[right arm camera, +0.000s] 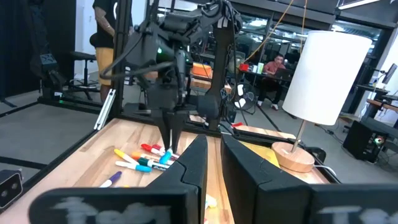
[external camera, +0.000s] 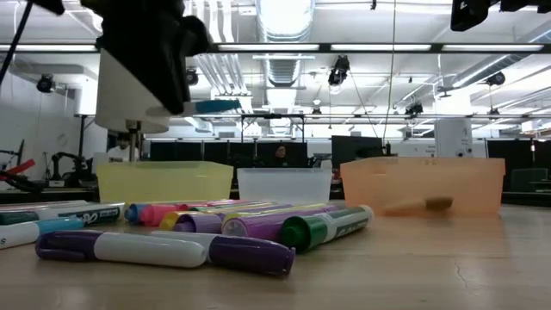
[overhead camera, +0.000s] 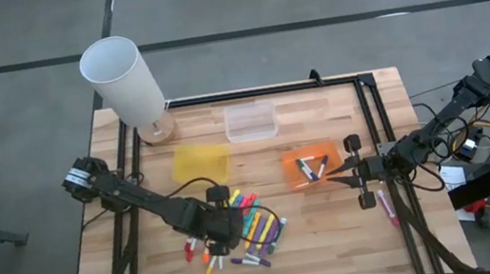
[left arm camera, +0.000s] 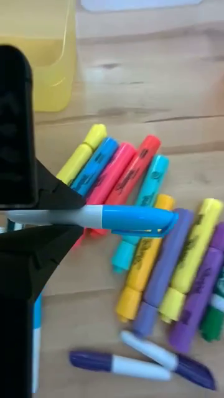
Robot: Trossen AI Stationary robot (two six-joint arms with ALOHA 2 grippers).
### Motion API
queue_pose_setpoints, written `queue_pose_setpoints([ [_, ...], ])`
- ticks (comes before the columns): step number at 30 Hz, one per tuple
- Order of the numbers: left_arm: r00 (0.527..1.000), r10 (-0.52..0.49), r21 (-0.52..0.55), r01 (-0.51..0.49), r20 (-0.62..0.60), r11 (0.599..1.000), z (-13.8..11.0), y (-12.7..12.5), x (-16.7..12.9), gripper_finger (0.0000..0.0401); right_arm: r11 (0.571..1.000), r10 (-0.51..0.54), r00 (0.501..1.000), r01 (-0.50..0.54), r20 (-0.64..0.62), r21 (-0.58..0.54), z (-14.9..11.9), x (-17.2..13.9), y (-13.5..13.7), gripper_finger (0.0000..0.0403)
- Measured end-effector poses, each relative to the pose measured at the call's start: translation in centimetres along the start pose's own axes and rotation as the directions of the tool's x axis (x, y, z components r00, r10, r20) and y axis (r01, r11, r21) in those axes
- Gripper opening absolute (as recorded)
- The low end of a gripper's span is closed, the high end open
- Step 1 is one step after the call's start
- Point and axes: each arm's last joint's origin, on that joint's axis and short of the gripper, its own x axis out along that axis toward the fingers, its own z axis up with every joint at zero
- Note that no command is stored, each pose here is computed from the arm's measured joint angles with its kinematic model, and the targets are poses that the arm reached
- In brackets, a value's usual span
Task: Pick & Place Markers
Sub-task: Put the top small light blue highlighter pen into the orange bin
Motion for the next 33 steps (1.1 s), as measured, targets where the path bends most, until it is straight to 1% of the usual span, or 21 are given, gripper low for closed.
queue_pose_setpoints([
  [9, 0.998, 0.026, -0.092, -0.021, 0.055, 0.996, 1.2, 0.2, -1.2, 0.0018, 1.000, 0.000, 1.000, 0.000, 0.000, 0.000, 0.0, 0.0, 0.0, 0.0043],
  [15, 0.997, 0.037, -0.129, -0.029, 0.063, 0.991, 1.5, 0.7, -1.3, 0.0018, 1.000, 0.000, 1.000, 0.000, 0.000, 0.000, 0.0, 0.0, 0.0, 0.0043],
  [23, 0.996, 0.059, -0.219, -0.044, 0.063, 0.975, 2.0, 2.1, -1.0, 0.0018, 1.000, 0.000, 1.000, 0.000, 0.000, 0.000, 0.0, 0.0, 0.0, 0.0043],
  [28, 0.996, 0.072, -0.258, -0.056, 0.055, 0.965, 2.2, 3.1, -0.7, 0.0018, 1.000, 0.000, 1.000, 0.000, -0.001, 0.000, 0.0, 0.0, 0.0, 0.0043],
  [33, 0.996, 0.063, -0.281, -0.045, 0.056, 0.959, 2.4, 3.6, -0.7, 0.0018, 1.000, 0.000, 1.000, 0.000, 0.000, 0.000, 0.0, 0.0, 0.0, 0.0043],
])
